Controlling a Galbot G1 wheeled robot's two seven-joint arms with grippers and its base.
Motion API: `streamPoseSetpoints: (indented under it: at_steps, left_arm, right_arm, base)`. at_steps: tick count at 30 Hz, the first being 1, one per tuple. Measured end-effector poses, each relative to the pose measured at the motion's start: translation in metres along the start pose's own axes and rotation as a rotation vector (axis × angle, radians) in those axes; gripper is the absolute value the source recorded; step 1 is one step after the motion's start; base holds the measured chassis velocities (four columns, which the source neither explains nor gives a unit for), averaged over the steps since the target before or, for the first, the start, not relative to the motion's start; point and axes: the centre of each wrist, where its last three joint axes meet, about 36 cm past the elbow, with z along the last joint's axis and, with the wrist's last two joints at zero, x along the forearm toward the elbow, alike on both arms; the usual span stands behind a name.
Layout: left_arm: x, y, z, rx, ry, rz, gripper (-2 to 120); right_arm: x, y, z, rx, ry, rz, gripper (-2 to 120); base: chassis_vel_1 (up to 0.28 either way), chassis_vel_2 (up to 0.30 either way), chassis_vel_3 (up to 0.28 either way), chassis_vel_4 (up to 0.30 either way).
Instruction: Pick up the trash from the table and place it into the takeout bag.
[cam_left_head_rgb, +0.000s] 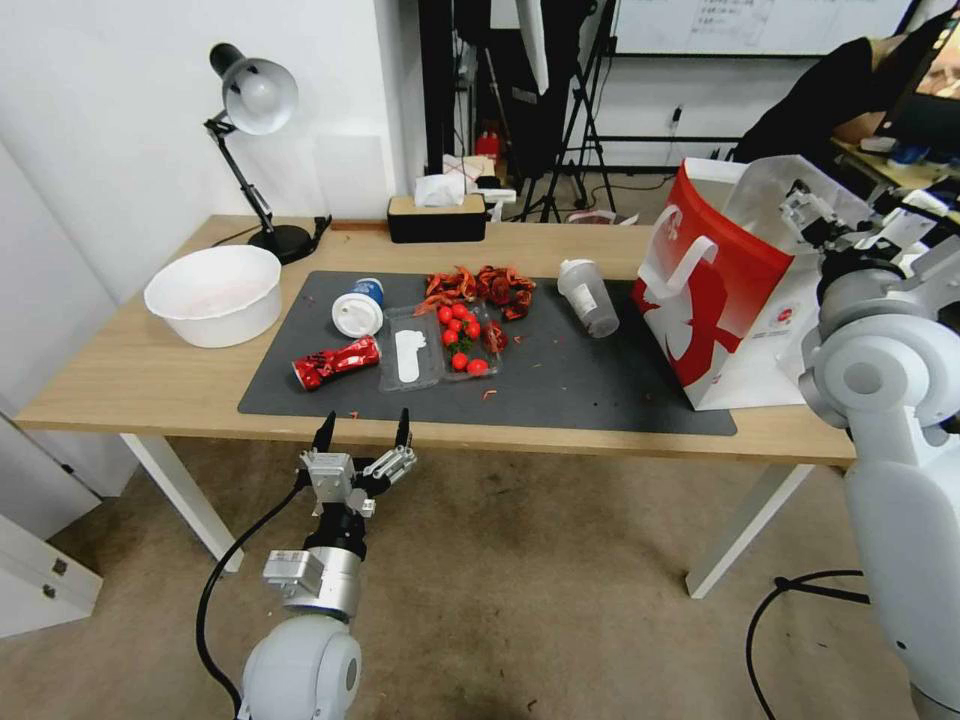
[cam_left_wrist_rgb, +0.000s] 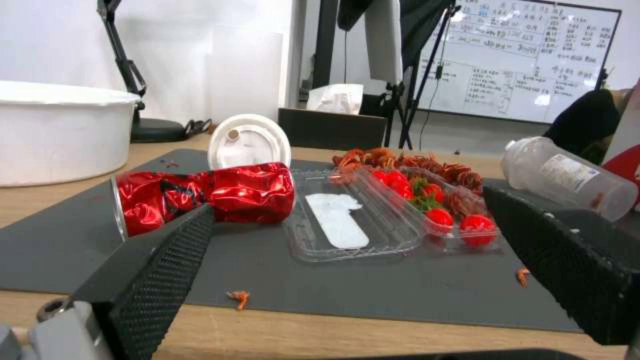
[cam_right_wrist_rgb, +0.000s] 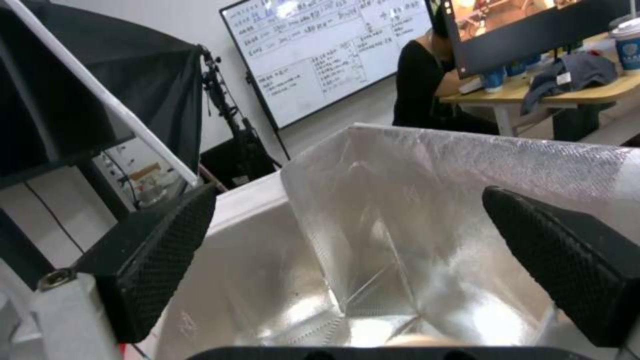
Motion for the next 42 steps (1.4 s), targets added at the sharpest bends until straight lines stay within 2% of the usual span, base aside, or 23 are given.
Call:
streamPoseSetpoints:
  at_steps: [5, 6, 7, 8, 9, 11, 12, 13, 15, 16, 18, 19, 20, 21, 22, 24, 25, 27, 28, 29, 36, 42]
  left_arm:
    - [-0.002, 0.0, 0.001, 0.0, 0.0, 0.001, 100]
    - [-0.003, 0.0, 0.001, 0.0, 0.0, 0.002, 100]
    - [-0.003, 0.0, 0.001, -0.001, 0.0, 0.003, 100]
    - [-0.003, 0.0, 0.001, -0.001, 0.0, 0.003, 100]
    - [-0.004, 0.001, 0.001, -0.001, 0.0, 0.003, 100]
    - [-0.005, 0.001, 0.002, -0.002, -0.001, 0.004, 100]
    - [-0.005, 0.001, 0.002, -0.002, -0.001, 0.004, 100]
    - [-0.006, 0.002, 0.002, -0.001, -0.001, 0.004, 100]
    - [-0.006, 0.002, 0.002, -0.002, -0.001, 0.004, 100]
    - [-0.006, 0.002, 0.002, -0.002, -0.001, 0.004, 100]
    - [-0.007, 0.002, 0.003, -0.002, 0.0, 0.005, 100]
    - [-0.007, 0.002, 0.004, -0.002, 0.001, 0.006, 100]
    - [-0.007, 0.002, 0.004, -0.002, 0.001, 0.006, 100]
    - [-0.007, 0.003, 0.004, -0.002, 0.003, 0.006, 100]
    - [-0.007, 0.003, 0.004, -0.002, 0.003, 0.006, 100]
    - [-0.008, 0.003, 0.005, -0.004, 0.003, 0.006, 100]
    - [-0.008, 0.003, 0.005, -0.004, 0.003, 0.006, 100]
    - [-0.008, 0.004, 0.005, -0.007, 0.002, 0.006, 100]
    - [-0.008, 0.005, 0.006, -0.008, 0.002, 0.006, 100]
    - [-0.008, 0.005, 0.006, -0.008, 0.002, 0.006, 100]
    - [-0.008, 0.01, 0.006, -0.021, -0.004, 0.004, 100]
    - [-0.008, 0.012, 0.006, -0.026, -0.007, 0.002, 100]
  right_arm:
    - [-0.002, 0.0, -0.003, 0.01, 0.003, 0.013, 100]
    - [-0.003, 0.0, -0.003, -0.004, -0.01, 0.002, 100]
    - [0.0, 0.002, -0.004, -0.059, -0.048, -0.059, 100]
    - [0.0, 0.002, -0.004, -0.059, -0.048, -0.059, 100]
    - [0.003, 0.003, -0.004, -0.102, -0.075, -0.119, 100]
    - [0.022, 0.002, 0.005, -0.186, -0.165, -0.344, 100]
    - [0.022, 0.002, 0.005, -0.186, -0.165, -0.344, 100]
    - [0.033, 0.0, 0.012, -0.189, -0.178, -0.418, 100]
    - [0.054, -0.005, 0.031, -0.14, -0.211, -0.537, 100]
    - [0.054, -0.005, 0.031, -0.14, -0.211, -0.537, 100]
    - [0.076, -0.011, 0.058, -0.001, -0.251, -0.617, 100]
    - [0.082, -0.012, 0.065, 0.034, -0.256, -0.631, 100]
    - [0.082, -0.012, 0.065, 0.034, -0.256, -0.631, 100]
    - [0.094, -0.015, 0.078, 0.1, -0.258, -0.642, 100]
    - [0.094, -0.015, 0.078, 0.1, -0.258, -0.642, 100]
    - [0.114, -0.024, 0.104, 0.218, -0.226, -0.631, 100]
    - [0.114, -0.024, 0.104, 0.218, -0.226, -0.631, 100]
    - [0.14, -0.038, 0.145, 0.363, -0.178, -0.602, 100]
    - [0.148, -0.041, 0.155, 0.387, -0.16, -0.59, 100]
    - [0.148, -0.041, 0.155, 0.387, -0.16, -0.59, 100]
    - [0.193, -0.057, 0.204, 0.477, -0.069, -0.487, 100]
    - [0.216, -0.058, 0.224, 0.472, -0.021, -0.451, 100]
  base:
    - [0.0, 0.0, 0.0, 0.0]
    - [0.0, 0.0, 0.0, 0.0]
    - [0.0, 0.0, 0.0, 0.0]
    - [0.0, 0.0, 0.0, 0.0]
    - [0.0, 0.0, 0.0, 0.0]
    - [0.0, 0.0, 0.0, 0.0]
    - [0.0, 0.0, 0.0, 0.0]
    - [0.0, 0.0, 0.0, 0.0]
    - [0.0, 0.0, 0.0, 0.0]
    - [0.0, 0.0, 0.0, 0.0]
    - [0.0, 0.0, 0.0, 0.0]
    - [0.0, 0.0, 0.0, 0.0]
    - [0.0, 0.0, 0.0, 0.0]
    - [0.0, 0.0, 0.0, 0.0]
    - [0.0, 0.0, 0.0, 0.0]
    - [0.0, 0.0, 0.0, 0.0]
    - [0.0, 0.0, 0.0, 0.0]
    - [0.0, 0.0, 0.0, 0.0]
    - [0.0, 0.0, 0.0, 0.0]
    - [0.0, 0.0, 0.0, 0.0]
    - [0.0, 0.0, 0.0, 0.0]
    - [0.0, 0.0, 0.0, 0.0]
